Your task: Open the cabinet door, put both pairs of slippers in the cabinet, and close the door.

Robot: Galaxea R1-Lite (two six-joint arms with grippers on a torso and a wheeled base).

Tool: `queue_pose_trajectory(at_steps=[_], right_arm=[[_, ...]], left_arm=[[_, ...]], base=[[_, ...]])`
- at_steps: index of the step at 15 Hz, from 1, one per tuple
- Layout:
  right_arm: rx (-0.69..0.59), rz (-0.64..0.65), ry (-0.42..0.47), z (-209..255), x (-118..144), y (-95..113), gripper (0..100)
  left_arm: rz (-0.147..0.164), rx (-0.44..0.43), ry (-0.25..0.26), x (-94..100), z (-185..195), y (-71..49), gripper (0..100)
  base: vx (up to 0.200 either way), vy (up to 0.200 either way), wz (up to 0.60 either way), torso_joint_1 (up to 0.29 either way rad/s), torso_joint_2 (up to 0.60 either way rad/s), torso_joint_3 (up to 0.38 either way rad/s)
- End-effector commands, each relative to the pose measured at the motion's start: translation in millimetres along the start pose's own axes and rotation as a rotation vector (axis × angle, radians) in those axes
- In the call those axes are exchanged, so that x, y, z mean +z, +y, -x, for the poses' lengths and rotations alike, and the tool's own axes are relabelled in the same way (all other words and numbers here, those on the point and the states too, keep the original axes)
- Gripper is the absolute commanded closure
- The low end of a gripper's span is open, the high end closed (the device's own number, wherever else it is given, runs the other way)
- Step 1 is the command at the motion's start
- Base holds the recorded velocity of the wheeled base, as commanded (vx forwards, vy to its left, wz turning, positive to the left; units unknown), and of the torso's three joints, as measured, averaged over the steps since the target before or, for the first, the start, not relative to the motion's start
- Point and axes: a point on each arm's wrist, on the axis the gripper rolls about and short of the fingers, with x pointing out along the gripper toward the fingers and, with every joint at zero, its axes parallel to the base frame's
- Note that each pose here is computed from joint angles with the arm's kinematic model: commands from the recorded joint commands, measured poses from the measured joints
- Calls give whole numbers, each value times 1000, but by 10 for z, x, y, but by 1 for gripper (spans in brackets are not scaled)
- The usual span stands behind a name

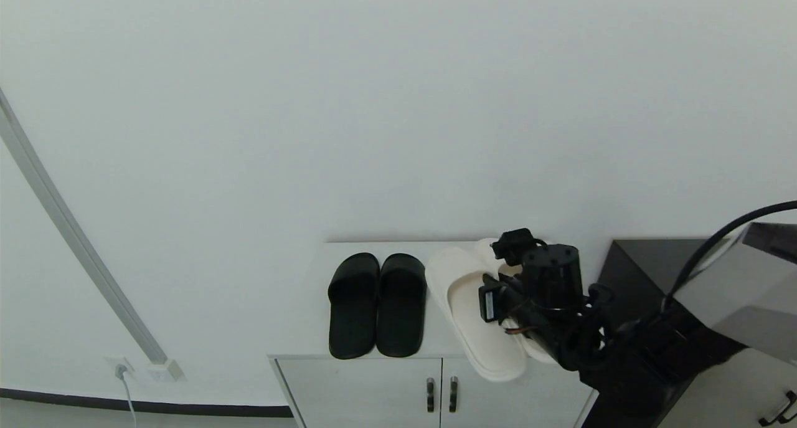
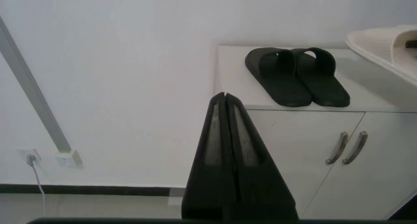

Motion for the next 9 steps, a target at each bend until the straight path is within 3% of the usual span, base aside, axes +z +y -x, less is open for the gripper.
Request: queue_pose_trajectory(at_steps=[1, 4, 9], right_arm=[[194, 28, -37, 481, 109, -105, 100], [409, 31, -19, 785, 128, -161, 100], [426, 42, 55, 808, 16, -149, 100]], left_arm=[[1, 0, 1, 1, -1, 0, 100], [1, -1, 1, 1, -1, 0, 100], [1, -3, 1, 1, -1, -1, 100]], base=[[0, 0, 0, 0, 0, 0], [0, 0, 0, 0, 0, 0], [0, 0, 0, 0, 0, 0]])
